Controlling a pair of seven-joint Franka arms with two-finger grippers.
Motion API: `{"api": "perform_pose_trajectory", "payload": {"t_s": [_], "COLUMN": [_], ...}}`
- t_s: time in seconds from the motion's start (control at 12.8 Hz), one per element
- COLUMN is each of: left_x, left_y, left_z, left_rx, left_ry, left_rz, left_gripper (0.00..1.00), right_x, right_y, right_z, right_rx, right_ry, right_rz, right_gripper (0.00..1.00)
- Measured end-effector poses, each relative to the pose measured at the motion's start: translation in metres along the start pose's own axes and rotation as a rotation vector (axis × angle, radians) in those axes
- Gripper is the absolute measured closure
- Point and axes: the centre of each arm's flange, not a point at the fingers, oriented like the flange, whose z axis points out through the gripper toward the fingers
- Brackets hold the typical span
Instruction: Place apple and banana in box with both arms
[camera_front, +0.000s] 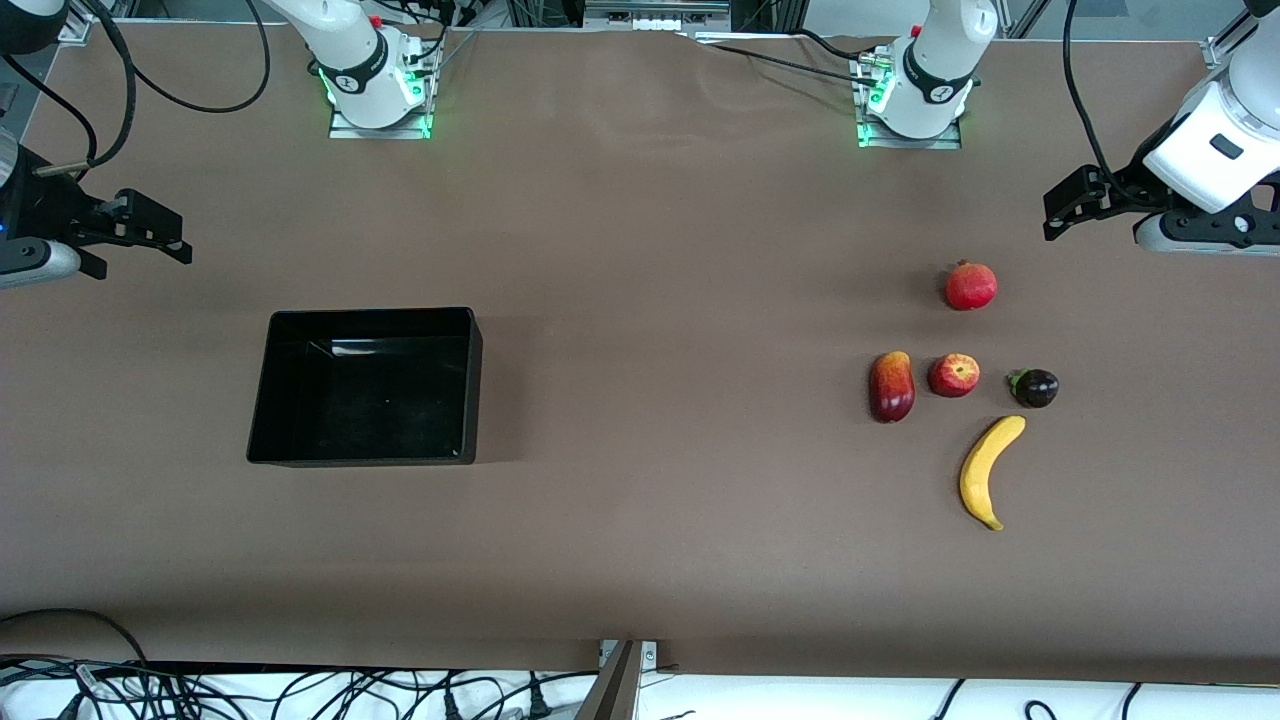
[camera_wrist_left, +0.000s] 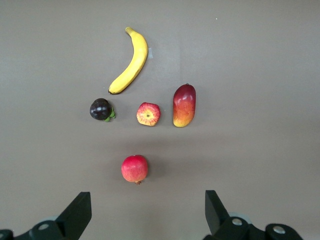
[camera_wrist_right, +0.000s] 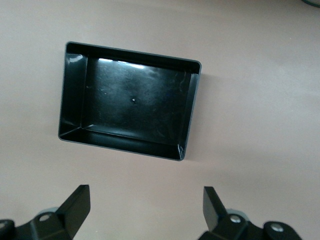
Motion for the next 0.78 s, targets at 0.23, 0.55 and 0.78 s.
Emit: {"api": "perform_pose_trajectory", "payload": {"t_s": [0.23,0.55,0.78], "left_x": [0.0,0.0,0.0], "left_y": [0.0,0.002,0.002], "left_z": [0.0,0.0,0.0], "left_rx": [0.0,0.001,0.001], "left_ry": [0.0,-0.001,-0.002], "left_rz": [0.001,0.003,0.004], "left_gripper": [0.0,0.0,0.0], "right_x": [0.004,0.018,0.014], "right_y": [0.008,0.027,0.043], "right_z": [0.036,0.147,0.241], "right_rx": [-0.046,-0.062,-0.076], "right_ry": [-0.049,-0.057,-0.064], "right_rz": [-0.001,0.018,0.039], "right_gripper": [0.0,0.0,0.0]}}
